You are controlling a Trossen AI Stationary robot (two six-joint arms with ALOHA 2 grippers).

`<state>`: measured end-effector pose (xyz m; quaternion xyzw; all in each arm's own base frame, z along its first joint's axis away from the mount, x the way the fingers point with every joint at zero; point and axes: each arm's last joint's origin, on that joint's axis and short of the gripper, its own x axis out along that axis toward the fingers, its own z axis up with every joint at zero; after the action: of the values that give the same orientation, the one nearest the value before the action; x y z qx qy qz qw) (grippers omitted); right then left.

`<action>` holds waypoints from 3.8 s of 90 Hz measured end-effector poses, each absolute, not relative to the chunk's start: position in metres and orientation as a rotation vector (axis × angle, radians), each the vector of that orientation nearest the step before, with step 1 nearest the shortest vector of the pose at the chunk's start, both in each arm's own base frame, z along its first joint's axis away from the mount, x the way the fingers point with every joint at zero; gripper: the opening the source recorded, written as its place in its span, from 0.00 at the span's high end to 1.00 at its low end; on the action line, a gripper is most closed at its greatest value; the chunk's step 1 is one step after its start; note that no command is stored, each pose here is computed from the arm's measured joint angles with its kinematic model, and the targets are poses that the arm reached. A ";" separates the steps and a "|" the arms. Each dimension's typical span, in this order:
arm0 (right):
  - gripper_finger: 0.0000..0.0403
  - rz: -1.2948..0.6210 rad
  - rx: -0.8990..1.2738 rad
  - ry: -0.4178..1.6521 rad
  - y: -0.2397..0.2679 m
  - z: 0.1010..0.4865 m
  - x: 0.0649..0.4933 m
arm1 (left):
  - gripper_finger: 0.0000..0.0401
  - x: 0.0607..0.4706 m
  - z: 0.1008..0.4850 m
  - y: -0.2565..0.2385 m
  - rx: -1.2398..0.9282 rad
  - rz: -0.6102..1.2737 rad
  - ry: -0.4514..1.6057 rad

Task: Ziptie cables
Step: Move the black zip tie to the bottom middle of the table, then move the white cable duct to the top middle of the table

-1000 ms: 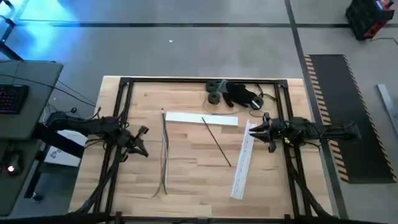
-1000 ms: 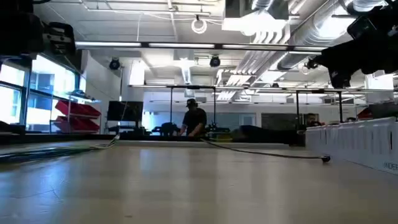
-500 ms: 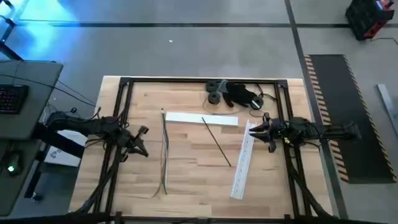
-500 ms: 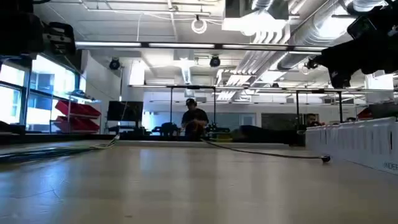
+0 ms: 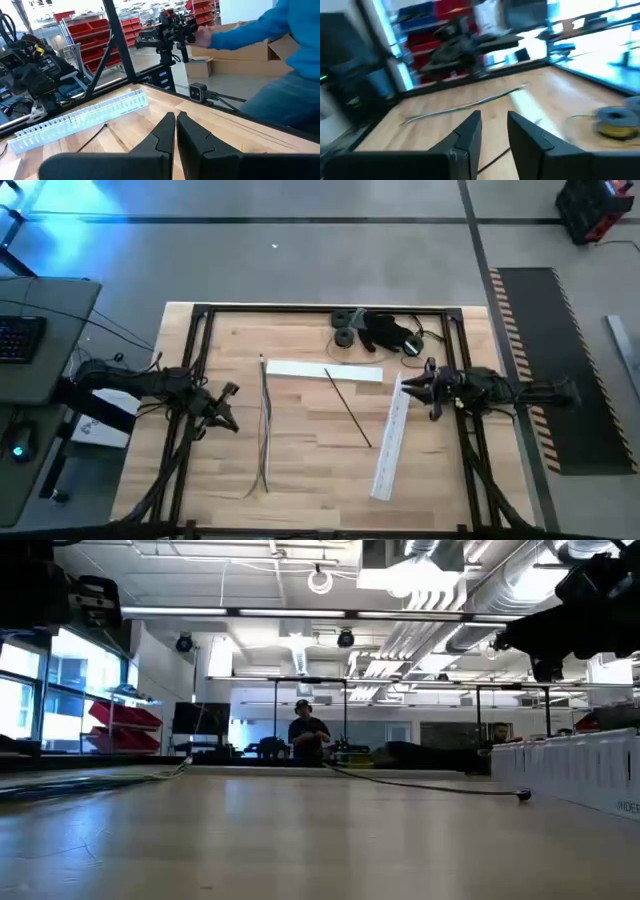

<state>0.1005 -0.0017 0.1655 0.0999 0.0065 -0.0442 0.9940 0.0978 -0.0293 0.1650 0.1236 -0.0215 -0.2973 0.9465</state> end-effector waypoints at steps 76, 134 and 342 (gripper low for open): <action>0.81 -0.041 0.547 -0.125 0.004 0.179 0.106 | 1.00 0.098 0.165 -0.029 0.252 -0.604 -0.044; 0.80 -0.098 0.263 0.520 0.050 0.201 0.195 | 1.00 0.098 0.165 -0.029 0.252 -0.604 -0.044; 0.63 0.254 -0.200 1.323 0.178 0.250 0.314 | 1.00 0.098 0.165 -0.029 0.252 -0.604 -0.044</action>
<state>0.3138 0.1782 0.2501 -0.0925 0.6115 0.1174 0.7770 0.0978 -0.0293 0.1650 0.1237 -0.0218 -0.2967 0.9467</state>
